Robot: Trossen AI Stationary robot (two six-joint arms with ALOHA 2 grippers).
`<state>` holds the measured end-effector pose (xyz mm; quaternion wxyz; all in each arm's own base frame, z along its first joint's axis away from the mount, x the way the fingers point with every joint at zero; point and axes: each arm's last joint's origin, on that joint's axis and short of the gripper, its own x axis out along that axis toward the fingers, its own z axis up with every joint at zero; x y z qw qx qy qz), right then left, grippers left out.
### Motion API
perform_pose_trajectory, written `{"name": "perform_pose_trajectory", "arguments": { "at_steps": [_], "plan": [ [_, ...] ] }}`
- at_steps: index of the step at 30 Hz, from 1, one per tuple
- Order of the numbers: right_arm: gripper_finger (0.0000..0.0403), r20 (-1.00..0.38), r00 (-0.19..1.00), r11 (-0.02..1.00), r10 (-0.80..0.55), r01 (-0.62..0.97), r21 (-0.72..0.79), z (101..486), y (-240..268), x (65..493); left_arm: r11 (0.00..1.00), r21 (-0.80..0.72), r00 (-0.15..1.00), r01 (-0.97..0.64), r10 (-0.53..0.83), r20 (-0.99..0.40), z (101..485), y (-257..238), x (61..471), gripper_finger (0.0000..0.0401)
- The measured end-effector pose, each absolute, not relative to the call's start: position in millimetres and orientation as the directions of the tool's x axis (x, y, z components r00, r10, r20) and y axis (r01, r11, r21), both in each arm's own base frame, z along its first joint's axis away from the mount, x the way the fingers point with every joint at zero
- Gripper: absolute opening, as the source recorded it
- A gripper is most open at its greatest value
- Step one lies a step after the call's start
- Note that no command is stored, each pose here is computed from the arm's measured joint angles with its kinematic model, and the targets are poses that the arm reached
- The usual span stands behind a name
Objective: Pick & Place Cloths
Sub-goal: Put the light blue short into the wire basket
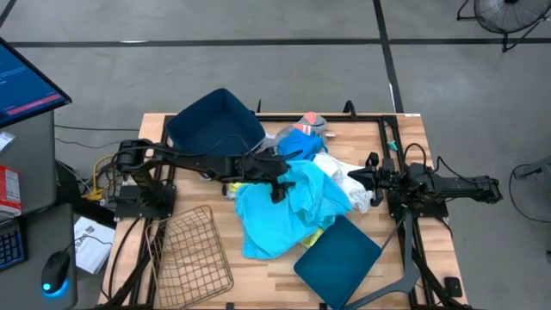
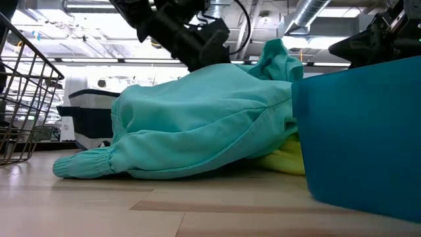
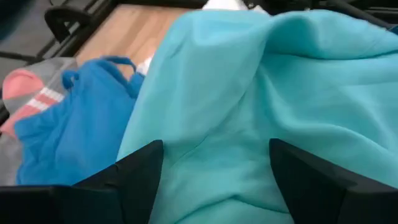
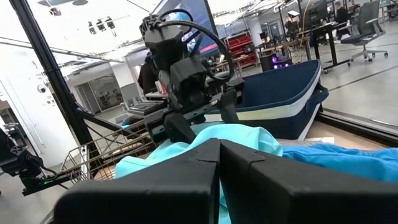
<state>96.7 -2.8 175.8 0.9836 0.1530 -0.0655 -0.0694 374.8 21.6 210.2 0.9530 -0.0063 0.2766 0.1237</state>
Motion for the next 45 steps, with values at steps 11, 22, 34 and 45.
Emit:
{"name": "perform_pose_trajectory", "arguments": {
  "at_steps": [11, 22, 34, 45],
  "plan": [
    [0.0000, 0.108, 0.982, 0.943, -0.157, 0.117, 0.310, 176, -3, 97, 0.941, 0.126, 0.845, -0.313, 0.337, -0.414, 252, 19, 359, 0.0016],
    [0.0000, 0.107, 0.982, 0.944, -0.157, 0.117, 0.310, 176, -3, 97, 0.942, 0.051, 0.925, -0.332, 0.336, -0.179, 330, 18, 315, 0.0000],
    [0.0000, 0.107, 0.982, 0.943, -0.157, 0.117, 0.311, 176, -3, 97, 0.985, 0.084, 0.970, -0.151, 0.164, -0.179, 326, 16, 298, 0.0096],
    [0.0000, 0.108, 0.982, 0.943, -0.157, 0.116, 0.310, 176, -3, 97, 0.975, 0.107, 0.898, -0.196, 0.222, -0.380, 256, 31, 323, 0.0303]
  ]
}}
